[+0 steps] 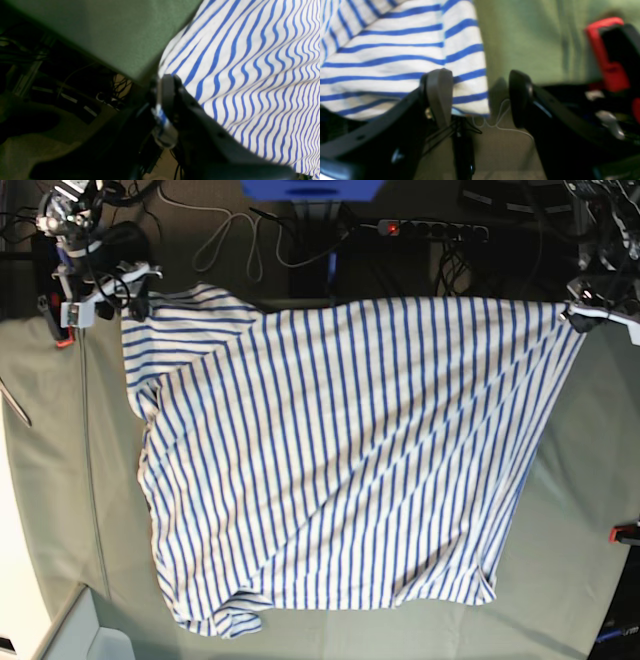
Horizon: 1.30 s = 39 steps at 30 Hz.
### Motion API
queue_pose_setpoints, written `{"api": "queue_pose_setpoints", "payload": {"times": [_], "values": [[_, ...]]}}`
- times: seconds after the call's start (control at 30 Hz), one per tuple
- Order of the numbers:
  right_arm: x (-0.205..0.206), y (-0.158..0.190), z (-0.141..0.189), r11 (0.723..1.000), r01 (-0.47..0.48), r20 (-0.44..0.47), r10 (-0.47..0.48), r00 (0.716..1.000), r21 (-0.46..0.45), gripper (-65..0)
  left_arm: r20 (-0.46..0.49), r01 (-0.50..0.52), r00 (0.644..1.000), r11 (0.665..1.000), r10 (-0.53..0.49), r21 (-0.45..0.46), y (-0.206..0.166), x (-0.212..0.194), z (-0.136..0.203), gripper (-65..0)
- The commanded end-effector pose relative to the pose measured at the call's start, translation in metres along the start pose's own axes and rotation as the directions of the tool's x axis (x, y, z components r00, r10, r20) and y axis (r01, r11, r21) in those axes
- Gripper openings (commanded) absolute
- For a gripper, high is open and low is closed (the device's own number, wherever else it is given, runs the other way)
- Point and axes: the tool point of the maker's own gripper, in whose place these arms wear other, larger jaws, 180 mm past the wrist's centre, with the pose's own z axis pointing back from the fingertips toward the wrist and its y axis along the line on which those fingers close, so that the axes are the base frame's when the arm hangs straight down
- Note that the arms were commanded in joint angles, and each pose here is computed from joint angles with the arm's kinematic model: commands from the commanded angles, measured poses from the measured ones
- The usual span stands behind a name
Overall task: Layout the t-shirt on the table in an organized manner, then fold the t-shirt properly
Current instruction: 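Hold the shirt edge with both grippers and stretch it taut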
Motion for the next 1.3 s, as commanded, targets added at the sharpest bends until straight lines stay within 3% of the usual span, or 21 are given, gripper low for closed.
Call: {"api": "queue_pose_setpoints", "payload": {"times": [0.0,0.13,0.2,0.27,0.37,0.4,0.7,0.83,1.1,1.27], "values": [[0.008,-0.002,0.003,1.000,-0.005,0.036,0.005,0.999,0.002,-28.6,0.035,0.014,0.999,1.000,-0.014,0.003,0.001,0.012,0.003,-64.8],[0.004,0.009,0.001,0.999,-0.011,0.025,0.011,1.000,0.032,-29.0,0.035,0.014,0.999,1.000,-0.014,0.003,0.001,0.012,0.003,-64.8],[0.001,0.011,0.000,0.999,-0.007,0.018,0.006,1.000,0.037,-32.7,0.035,0.014,0.999,1.000,-0.014,0.003,0.001,0.012,0.003,-64.8],[-0.001,0.011,0.000,0.999,-0.002,0.013,0.001,1.000,0.038,-41.8,0.035,0.014,0.999,1.000,-0.014,0.003,0.001,0.012,0.003,-64.8],[-0.002,0.006,0.001,1.000,-0.001,0.011,0.000,1.000,0.027,-64.0,0.038,0.017,0.999,1.000,-0.017,0.002,0.001,0.013,0.003,-64.8],[-0.002,0.003,0.002,1.000,-0.001,0.009,0.000,1.000,0.020,-65.0,0.041,0.018,0.999,1.000,-0.018,0.002,0.000,0.014,0.004,-64.8],[0.031,-0.049,0.063,0.990,0.028,0.147,-0.008,0.989,-0.138,-65.0,0.037,0.024,0.999,1.000,-0.024,0.007,0.003,0.013,0.005,-64.8],[0.038,-0.050,0.079,0.989,0.007,0.166,0.017,0.986,-0.147,-65.0,0.064,0.035,0.997,0.999,-0.036,0.020,0.005,0.021,0.014,-64.8],[0.058,-0.043,0.104,0.989,0.009,0.234,0.026,0.972,-0.148,-65.0,0.221,0.026,0.974,0.992,-0.053,0.124,0.028,0.060,0.063,-64.8],[0.056,-0.040,0.101,0.991,0.009,0.228,0.022,0.973,-0.137,-65.0,0.228,0.013,0.973,0.991,-0.043,0.134,0.031,0.060,0.066,-64.8]]}}
